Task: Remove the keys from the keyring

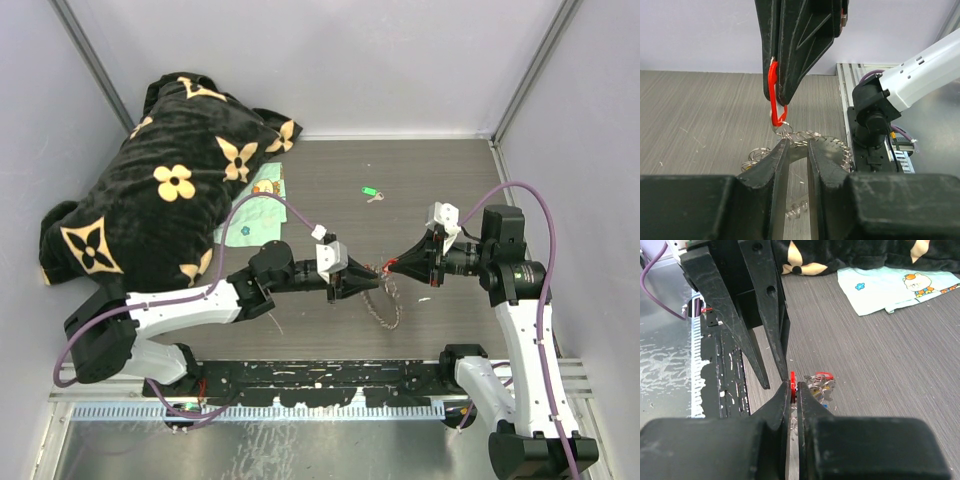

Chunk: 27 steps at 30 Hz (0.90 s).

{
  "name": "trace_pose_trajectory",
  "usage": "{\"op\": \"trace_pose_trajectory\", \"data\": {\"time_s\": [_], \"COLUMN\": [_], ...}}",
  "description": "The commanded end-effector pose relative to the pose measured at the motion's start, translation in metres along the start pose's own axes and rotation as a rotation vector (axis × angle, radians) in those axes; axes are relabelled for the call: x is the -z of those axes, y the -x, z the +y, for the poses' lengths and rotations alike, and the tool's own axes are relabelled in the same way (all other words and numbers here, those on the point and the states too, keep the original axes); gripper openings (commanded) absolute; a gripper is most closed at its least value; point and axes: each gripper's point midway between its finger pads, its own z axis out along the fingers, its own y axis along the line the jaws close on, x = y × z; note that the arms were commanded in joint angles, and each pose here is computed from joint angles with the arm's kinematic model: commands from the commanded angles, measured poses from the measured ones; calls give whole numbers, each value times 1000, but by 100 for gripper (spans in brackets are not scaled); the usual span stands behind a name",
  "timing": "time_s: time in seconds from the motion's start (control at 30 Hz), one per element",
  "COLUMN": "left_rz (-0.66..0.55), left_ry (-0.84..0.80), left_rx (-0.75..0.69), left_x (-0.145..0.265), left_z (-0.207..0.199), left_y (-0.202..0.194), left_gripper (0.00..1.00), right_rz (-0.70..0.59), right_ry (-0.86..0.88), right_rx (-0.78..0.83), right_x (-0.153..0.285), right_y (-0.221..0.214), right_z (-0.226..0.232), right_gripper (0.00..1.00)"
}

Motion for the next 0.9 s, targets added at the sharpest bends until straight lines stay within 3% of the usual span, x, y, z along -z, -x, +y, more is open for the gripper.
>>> {"op": "trace_pose_trajectory", "data": {"time_s": [0.0, 0.87], "left_rz": [-45, -29], "left_ry": [-3, 68], "left_rx": [5, 62], "left_x": [-9, -18], "left_z": [4, 18], "left_y": [18, 9], "left_gripper": [21, 20], "right_rz": [-45, -50], "right_ry": [30, 40], "right_rx": [75, 71], "right_x": [2, 1], "right_y": [18, 17], "right_z": [8, 9], "right_gripper": [1, 1]}}
